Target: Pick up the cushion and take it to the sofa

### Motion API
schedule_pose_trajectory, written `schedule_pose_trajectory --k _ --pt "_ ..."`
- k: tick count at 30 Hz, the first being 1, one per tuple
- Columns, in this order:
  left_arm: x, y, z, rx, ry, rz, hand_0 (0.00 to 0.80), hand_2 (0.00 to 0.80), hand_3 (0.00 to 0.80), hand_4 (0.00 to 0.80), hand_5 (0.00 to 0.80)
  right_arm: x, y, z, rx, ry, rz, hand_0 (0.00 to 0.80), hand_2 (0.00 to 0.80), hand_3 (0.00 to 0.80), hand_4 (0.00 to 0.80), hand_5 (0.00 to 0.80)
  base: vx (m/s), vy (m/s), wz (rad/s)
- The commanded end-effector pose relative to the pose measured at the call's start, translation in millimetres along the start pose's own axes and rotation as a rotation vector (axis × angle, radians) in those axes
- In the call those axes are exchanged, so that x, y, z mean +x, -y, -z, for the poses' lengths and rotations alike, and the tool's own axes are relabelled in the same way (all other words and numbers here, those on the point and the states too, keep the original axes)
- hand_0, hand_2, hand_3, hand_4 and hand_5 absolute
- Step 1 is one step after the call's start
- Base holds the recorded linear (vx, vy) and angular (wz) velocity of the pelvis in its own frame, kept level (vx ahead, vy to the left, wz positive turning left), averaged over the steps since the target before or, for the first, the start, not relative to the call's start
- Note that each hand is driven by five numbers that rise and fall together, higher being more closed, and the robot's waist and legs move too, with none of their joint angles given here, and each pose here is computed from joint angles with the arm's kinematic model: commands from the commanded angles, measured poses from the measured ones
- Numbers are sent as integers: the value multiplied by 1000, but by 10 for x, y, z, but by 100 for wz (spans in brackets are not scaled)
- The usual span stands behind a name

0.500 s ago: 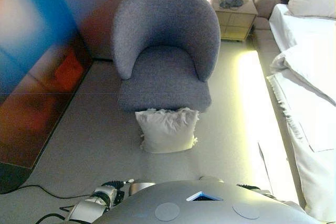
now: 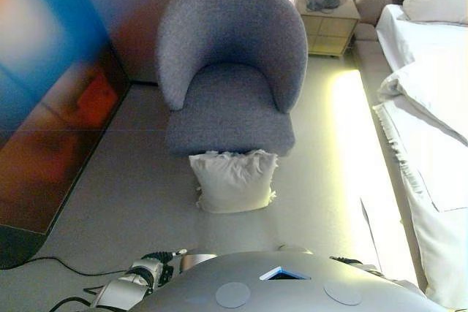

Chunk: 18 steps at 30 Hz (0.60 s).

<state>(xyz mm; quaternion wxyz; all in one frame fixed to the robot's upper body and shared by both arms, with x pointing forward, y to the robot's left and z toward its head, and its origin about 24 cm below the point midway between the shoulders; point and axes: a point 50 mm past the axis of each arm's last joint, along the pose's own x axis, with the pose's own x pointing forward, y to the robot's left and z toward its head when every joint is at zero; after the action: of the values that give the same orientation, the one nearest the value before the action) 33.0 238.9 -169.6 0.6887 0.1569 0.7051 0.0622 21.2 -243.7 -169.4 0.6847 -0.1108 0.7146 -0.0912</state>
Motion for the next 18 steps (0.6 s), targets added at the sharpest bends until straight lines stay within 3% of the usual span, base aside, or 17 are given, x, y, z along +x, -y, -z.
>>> schedule_pose_trajectory --k 1,8,14,18 --pt "-19 15 -192 0 12 3 0 0 0 0 0 -21 -31 -210 -44 36 0 0 0 0 0 0 -7 -84 0" --pt "-19 -2 -201 -11 22 -3 0 0 0 0 0 -25 -35 -236 -53 40 -9 0 0 0 0 0 -6 -109 0" --pt "-34 14 -310 -168 62 -14 0 0 0 0 0 -53 33 -407 -81 65 8 0 0 0 0 0 -78 -172 6" --pt "-23 30 -229 -177 37 6 0 0 0 0 0 -65 123 -476 -64 76 17 0 0 0 0 0 50 -15 -1"
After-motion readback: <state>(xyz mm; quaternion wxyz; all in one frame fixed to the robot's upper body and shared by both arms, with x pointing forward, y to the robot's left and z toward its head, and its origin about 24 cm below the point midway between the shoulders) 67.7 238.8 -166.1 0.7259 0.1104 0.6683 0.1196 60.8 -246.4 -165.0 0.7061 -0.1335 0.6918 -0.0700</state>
